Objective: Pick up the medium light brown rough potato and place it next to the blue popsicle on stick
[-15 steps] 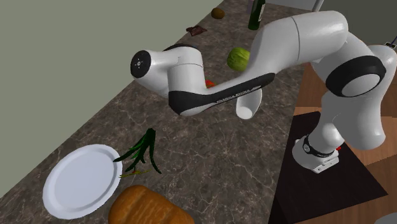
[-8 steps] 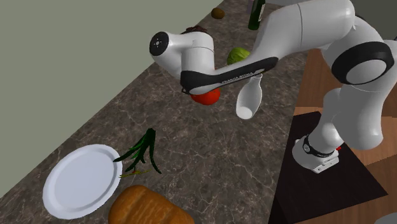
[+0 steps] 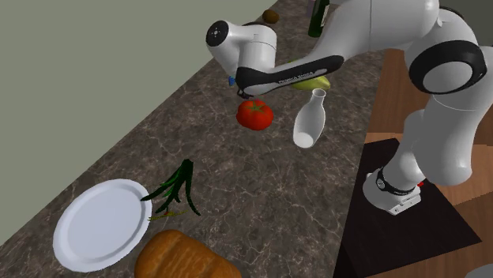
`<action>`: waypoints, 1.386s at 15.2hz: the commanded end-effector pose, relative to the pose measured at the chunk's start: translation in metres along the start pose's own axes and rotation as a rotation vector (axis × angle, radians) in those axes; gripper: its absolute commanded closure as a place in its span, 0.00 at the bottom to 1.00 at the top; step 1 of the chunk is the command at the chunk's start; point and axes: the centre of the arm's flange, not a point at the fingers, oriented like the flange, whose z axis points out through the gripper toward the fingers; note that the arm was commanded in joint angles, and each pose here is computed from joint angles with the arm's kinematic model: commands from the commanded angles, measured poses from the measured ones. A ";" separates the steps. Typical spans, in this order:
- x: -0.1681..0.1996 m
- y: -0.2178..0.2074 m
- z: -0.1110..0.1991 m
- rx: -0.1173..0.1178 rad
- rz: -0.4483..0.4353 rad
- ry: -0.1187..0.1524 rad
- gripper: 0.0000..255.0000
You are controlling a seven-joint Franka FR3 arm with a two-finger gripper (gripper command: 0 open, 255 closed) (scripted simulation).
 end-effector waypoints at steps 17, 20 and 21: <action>0.019 0.100 0.106 0.000 -0.001 0.001 1.00; 0.021 0.092 0.120 0.000 -0.001 0.001 1.00; 0.021 0.089 0.124 0.000 -0.001 0.001 1.00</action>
